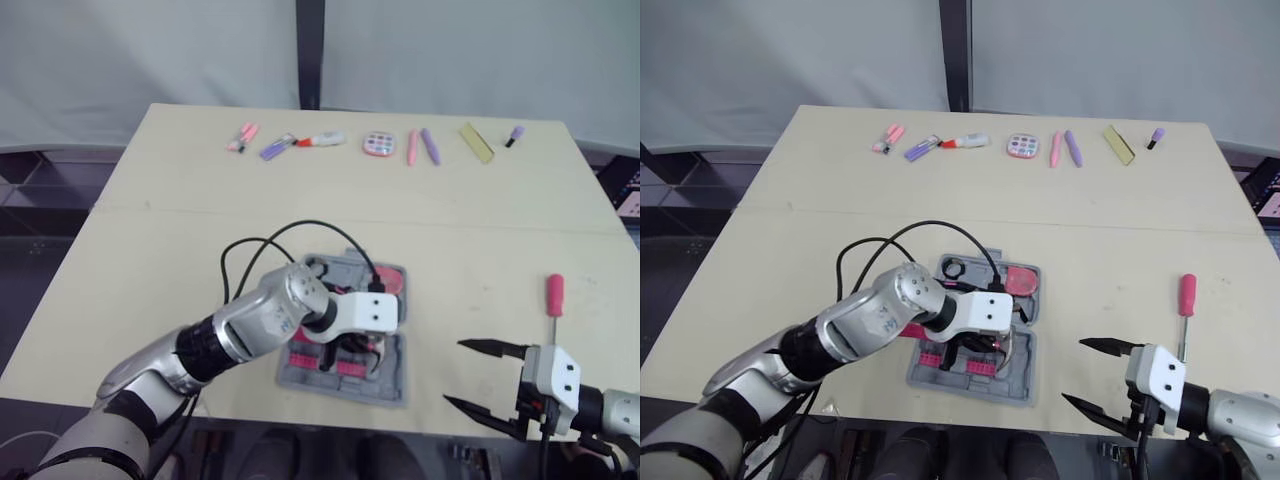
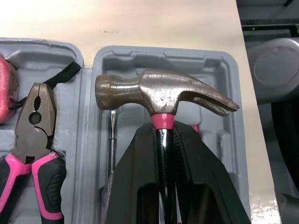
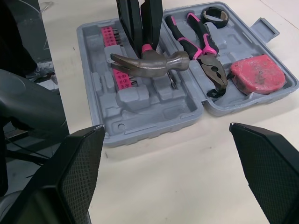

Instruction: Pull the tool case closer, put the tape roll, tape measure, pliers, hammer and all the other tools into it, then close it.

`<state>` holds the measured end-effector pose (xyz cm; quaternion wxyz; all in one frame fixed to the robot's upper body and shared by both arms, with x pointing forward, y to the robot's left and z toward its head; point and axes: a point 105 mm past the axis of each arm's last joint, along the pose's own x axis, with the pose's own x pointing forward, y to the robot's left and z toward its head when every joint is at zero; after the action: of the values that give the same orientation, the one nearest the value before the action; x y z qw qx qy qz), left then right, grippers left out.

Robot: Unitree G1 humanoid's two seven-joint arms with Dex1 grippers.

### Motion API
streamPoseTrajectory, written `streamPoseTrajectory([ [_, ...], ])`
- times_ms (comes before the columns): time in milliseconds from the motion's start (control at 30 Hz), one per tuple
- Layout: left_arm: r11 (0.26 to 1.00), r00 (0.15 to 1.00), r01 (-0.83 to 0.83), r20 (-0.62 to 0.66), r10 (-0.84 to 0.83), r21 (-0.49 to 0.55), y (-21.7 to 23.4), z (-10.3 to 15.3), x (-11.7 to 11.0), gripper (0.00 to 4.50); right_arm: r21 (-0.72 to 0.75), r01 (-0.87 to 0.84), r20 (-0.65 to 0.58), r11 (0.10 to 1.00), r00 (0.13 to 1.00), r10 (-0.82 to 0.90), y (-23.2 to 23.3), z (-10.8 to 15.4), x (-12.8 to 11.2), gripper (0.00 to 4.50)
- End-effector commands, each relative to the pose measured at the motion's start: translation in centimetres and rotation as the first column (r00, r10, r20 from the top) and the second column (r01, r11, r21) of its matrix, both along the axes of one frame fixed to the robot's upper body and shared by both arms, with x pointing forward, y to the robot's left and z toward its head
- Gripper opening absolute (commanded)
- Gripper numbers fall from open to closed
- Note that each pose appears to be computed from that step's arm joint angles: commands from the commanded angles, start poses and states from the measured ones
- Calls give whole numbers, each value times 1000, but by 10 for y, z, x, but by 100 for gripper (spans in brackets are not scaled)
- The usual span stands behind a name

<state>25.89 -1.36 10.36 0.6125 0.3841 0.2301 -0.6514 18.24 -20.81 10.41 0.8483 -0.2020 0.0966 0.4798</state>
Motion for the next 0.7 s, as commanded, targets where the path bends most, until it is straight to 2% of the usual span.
streamPoseTrajectory([
  [33, 999, 999, 37, 34, -36, -10, -10, 4, -1, 2, 4, -12, 35, 1000, 999, 12, 5, 7, -1, 450],
  [700, 998, 997, 58, 54, -58, 2, -33, -9, 0, 2, 12, 25, 41, 1000, 999, -25, 7, 5, -4, 450],
])
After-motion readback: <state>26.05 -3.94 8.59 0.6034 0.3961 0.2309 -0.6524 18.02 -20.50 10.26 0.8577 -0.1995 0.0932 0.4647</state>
